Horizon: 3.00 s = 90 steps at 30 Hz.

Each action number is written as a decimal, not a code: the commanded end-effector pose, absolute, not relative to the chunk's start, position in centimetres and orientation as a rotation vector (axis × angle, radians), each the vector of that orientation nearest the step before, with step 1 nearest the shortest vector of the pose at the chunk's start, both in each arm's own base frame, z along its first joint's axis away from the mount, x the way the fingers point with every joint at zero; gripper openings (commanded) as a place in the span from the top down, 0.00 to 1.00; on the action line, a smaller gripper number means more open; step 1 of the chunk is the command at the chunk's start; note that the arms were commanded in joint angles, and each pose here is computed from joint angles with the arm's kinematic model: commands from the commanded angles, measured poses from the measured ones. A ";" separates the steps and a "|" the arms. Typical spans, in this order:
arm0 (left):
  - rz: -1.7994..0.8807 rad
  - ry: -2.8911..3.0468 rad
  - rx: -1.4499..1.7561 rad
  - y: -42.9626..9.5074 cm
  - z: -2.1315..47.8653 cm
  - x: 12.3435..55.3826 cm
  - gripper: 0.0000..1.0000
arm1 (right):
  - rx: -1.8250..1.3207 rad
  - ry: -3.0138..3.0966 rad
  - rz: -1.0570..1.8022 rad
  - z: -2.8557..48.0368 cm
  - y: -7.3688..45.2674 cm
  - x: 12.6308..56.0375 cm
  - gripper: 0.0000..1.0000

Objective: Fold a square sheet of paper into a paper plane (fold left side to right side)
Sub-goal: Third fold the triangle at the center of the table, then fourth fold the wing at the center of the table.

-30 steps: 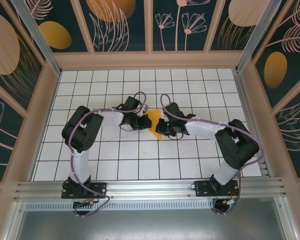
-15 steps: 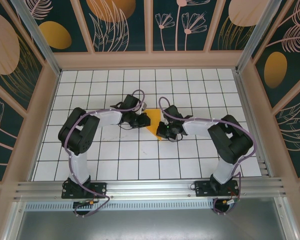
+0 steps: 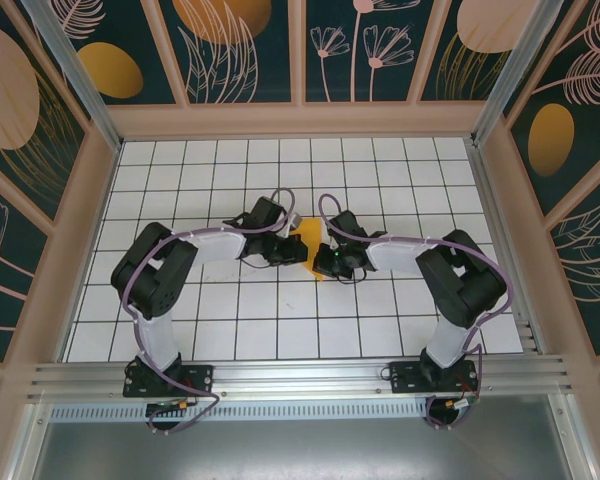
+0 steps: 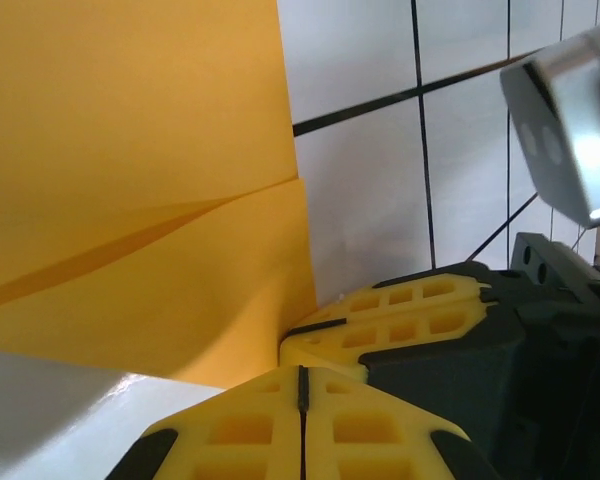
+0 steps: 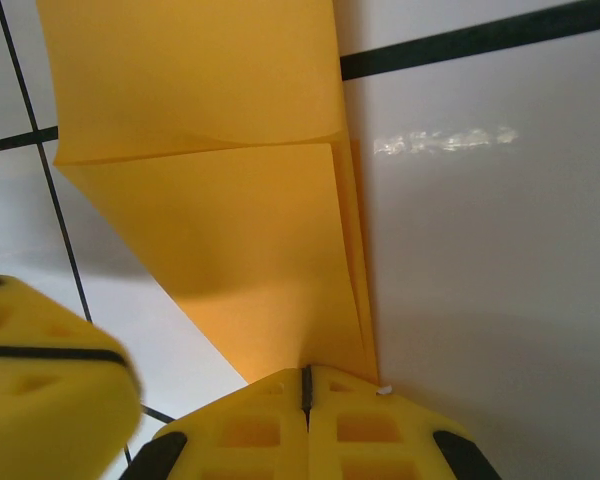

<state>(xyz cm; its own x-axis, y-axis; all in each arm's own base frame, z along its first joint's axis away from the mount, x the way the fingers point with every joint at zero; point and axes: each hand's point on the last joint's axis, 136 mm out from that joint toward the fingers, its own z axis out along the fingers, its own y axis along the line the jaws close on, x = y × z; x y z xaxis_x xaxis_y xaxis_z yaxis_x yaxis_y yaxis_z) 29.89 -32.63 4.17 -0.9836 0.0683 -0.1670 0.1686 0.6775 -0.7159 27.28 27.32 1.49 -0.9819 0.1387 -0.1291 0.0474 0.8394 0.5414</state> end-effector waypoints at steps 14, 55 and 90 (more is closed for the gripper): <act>-0.949 2.864 0.087 -30.8 -1.5 31.0 0.93 | 0.199 3.045 0.541 -3.2 22.8 23.9 1.00; -0.861 2.632 -0.109 -22.0 5.1 38.1 0.65 | -0.029 2.754 0.759 4.9 26.3 28.2 0.90; -1.271 2.611 -0.036 -30.2 4.7 35.6 0.65 | -0.102 2.637 0.489 4.3 23.6 32.9 0.58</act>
